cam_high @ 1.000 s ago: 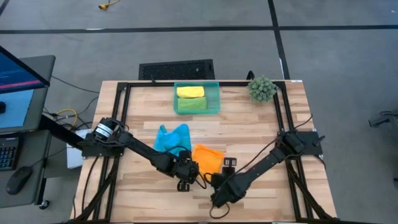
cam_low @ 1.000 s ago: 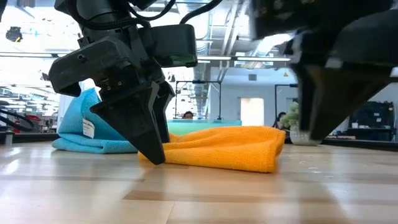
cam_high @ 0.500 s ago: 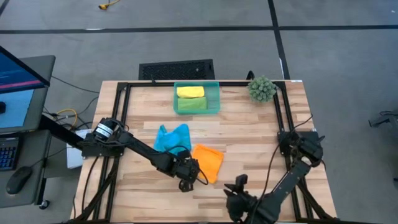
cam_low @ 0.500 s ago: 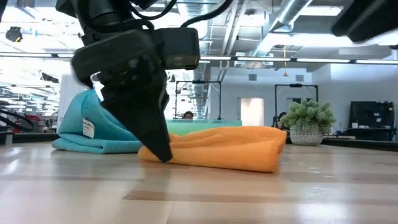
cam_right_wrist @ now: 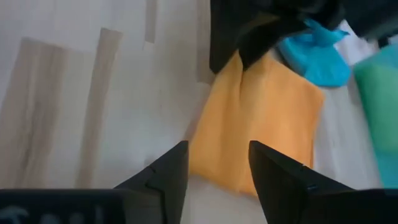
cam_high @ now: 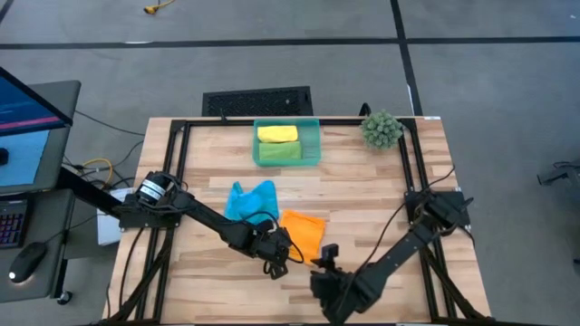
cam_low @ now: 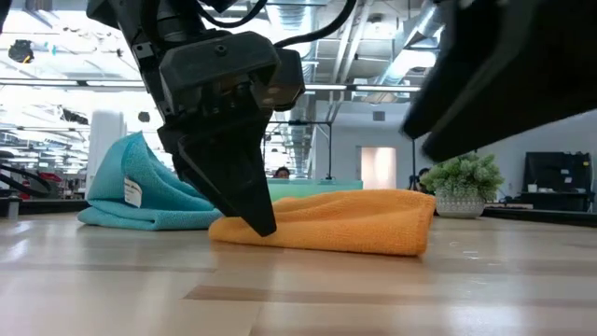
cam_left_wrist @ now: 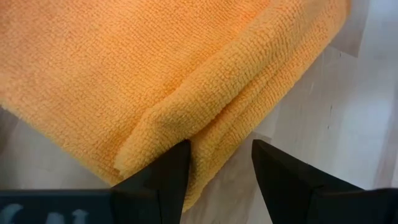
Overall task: Roll microfiber towels into tight, uniform cylinder then place into a basket
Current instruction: Roll the orange microfiber cloth
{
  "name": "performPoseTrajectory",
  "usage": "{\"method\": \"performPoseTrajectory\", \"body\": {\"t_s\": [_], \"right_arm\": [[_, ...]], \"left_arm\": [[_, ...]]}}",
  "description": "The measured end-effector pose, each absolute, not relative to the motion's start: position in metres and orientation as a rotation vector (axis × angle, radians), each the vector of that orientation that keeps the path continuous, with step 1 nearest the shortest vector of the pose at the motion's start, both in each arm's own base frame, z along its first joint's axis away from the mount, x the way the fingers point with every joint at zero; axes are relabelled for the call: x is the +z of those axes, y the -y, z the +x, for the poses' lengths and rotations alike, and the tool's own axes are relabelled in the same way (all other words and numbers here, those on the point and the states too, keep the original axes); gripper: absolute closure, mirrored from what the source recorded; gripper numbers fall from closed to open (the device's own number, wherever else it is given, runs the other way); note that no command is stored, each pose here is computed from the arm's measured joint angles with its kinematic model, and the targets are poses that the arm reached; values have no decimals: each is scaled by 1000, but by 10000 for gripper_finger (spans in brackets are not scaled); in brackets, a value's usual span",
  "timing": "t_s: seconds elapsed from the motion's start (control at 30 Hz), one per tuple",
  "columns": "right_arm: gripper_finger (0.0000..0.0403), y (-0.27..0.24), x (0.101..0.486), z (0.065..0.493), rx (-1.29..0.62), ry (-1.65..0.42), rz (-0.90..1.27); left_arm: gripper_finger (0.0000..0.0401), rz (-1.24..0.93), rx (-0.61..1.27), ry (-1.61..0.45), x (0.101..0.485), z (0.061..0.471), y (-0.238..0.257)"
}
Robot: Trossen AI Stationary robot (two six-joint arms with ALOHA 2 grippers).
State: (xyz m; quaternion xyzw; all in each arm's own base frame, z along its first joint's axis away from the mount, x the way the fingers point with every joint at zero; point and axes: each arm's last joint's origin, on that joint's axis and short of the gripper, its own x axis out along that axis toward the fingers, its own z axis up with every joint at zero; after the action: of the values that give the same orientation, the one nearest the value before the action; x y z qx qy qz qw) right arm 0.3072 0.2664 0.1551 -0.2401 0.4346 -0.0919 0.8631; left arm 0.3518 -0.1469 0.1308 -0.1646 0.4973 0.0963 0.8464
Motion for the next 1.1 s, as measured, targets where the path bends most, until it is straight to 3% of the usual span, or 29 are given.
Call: {"method": "performPoseTrajectory", "body": {"t_s": [0.27,0.83,1.1], "right_arm": [[192,-250,142,319,-156,-961,-415],[196,-222,114,322,-201,-1006,-241],[229,-216,114,326,-204,-1033,-172]], "left_arm": [[230,-349,201,-1051,131,352,147],[230,-324,183,-1055,131,352,147],[230,-205,113,-1061,132,351,148]]}}
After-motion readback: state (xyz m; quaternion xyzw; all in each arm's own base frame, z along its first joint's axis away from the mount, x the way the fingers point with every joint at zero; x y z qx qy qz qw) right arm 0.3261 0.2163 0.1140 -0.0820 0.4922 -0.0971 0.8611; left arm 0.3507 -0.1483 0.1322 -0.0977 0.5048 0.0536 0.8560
